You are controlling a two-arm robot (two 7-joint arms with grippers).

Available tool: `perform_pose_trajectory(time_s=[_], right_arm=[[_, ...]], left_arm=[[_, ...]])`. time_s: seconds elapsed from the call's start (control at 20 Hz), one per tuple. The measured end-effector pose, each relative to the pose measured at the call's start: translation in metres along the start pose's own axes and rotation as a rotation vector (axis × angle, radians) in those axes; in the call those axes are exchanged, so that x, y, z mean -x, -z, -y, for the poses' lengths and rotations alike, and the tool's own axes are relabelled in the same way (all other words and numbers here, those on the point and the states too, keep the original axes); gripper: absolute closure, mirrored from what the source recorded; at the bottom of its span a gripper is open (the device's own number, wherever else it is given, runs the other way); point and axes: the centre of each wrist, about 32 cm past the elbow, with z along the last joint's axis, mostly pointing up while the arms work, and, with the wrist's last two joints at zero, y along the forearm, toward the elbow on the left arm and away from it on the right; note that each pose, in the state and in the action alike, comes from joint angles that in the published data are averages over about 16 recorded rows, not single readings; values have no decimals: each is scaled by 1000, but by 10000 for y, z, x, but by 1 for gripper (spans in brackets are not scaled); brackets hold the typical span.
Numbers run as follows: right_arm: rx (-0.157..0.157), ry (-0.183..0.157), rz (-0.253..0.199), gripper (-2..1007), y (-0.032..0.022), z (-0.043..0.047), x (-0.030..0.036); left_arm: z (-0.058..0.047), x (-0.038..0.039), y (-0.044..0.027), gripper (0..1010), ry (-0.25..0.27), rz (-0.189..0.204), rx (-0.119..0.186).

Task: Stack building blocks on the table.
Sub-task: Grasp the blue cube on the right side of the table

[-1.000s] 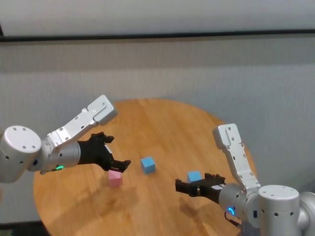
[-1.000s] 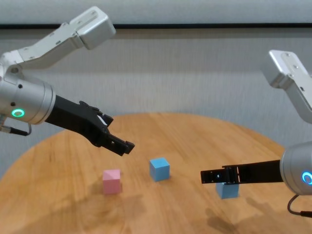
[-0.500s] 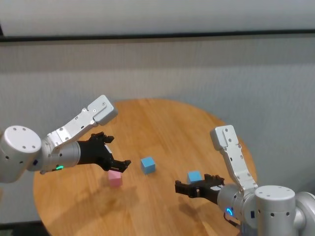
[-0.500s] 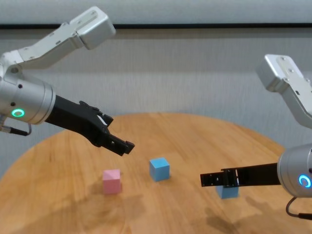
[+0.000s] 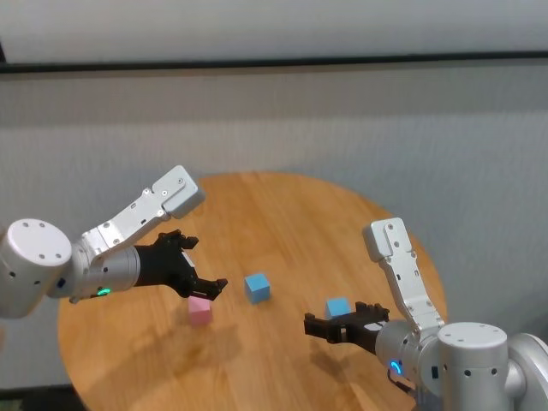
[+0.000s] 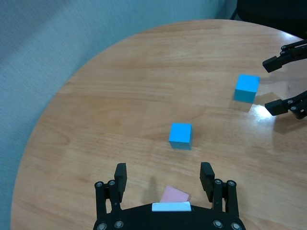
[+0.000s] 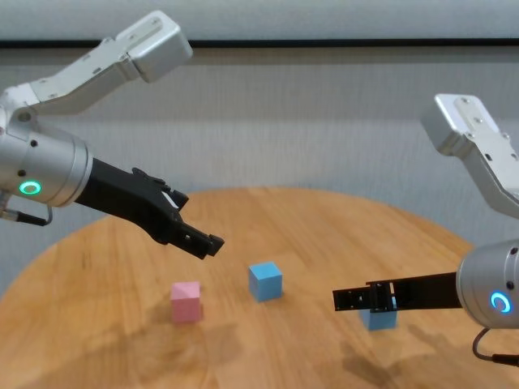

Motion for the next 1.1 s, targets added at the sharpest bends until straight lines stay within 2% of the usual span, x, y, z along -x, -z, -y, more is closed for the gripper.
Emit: perform_pose_trajectory(time_s=[1.1], right_arm=[[29, 42, 11, 5, -4, -182, 22]], left_arm=[[0, 0, 0, 8, 0, 0, 0]])
